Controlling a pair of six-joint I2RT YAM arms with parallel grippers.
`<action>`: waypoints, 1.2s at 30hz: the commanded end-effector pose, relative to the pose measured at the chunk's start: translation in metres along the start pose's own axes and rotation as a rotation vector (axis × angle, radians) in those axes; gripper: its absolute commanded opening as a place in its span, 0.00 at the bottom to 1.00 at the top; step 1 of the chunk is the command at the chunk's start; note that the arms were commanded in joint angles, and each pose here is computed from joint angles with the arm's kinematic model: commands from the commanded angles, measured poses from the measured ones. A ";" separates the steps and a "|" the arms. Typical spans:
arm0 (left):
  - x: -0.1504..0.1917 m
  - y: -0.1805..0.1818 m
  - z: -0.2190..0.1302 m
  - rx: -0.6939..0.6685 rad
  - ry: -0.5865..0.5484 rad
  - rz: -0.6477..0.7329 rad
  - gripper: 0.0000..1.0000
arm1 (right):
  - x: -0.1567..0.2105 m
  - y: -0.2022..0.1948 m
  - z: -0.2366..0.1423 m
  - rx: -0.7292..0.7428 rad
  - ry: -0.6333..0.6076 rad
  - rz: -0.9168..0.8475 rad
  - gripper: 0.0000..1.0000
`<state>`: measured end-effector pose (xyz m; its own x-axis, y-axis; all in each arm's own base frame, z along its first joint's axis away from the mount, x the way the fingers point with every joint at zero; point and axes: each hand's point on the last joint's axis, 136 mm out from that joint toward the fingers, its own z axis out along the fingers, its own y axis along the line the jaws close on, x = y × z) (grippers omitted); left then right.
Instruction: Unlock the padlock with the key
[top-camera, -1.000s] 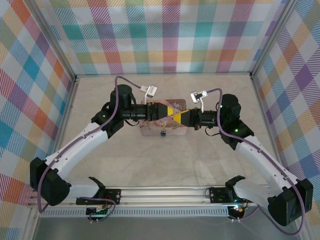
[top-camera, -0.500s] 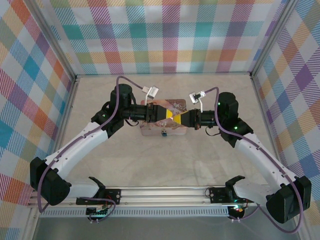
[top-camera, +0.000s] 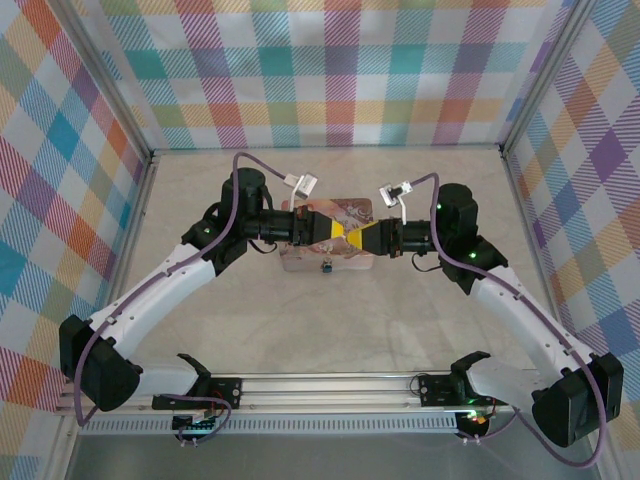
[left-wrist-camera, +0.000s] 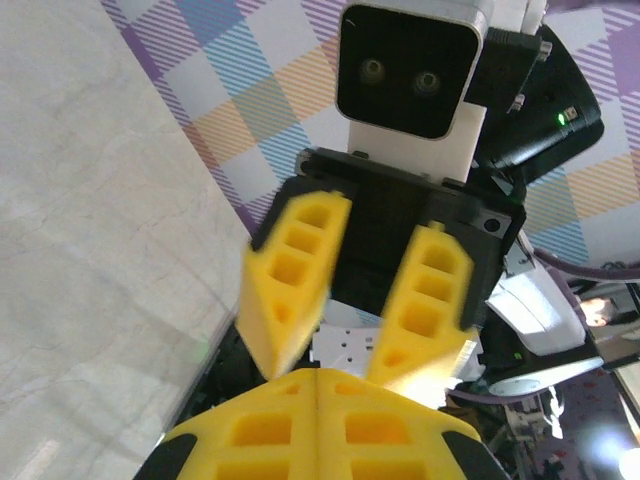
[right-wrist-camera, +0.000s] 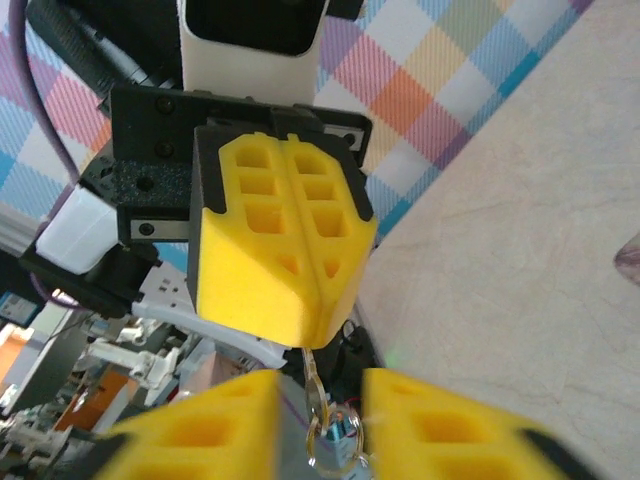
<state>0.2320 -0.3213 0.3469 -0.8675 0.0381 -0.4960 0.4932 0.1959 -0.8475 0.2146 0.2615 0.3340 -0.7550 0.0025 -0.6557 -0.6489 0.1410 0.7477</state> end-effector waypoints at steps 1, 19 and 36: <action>-0.010 -0.006 -0.006 -0.011 -0.063 0.016 0.00 | -0.012 0.004 -0.009 0.020 -0.109 -0.023 0.48; -0.016 0.006 -0.002 -0.010 -0.112 -0.042 0.00 | -0.025 0.008 -0.011 -0.019 -0.337 0.001 0.50; -0.017 0.006 -0.002 -0.012 -0.118 -0.044 0.00 | -0.023 0.012 0.005 -0.048 -0.293 -0.005 0.28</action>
<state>0.2497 -0.3215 0.3418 -0.8888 -0.0654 -0.4536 0.4306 0.2195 -0.8754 0.2259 0.2658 0.3347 -0.7371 0.2712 -0.6190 -0.6097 0.1282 0.7822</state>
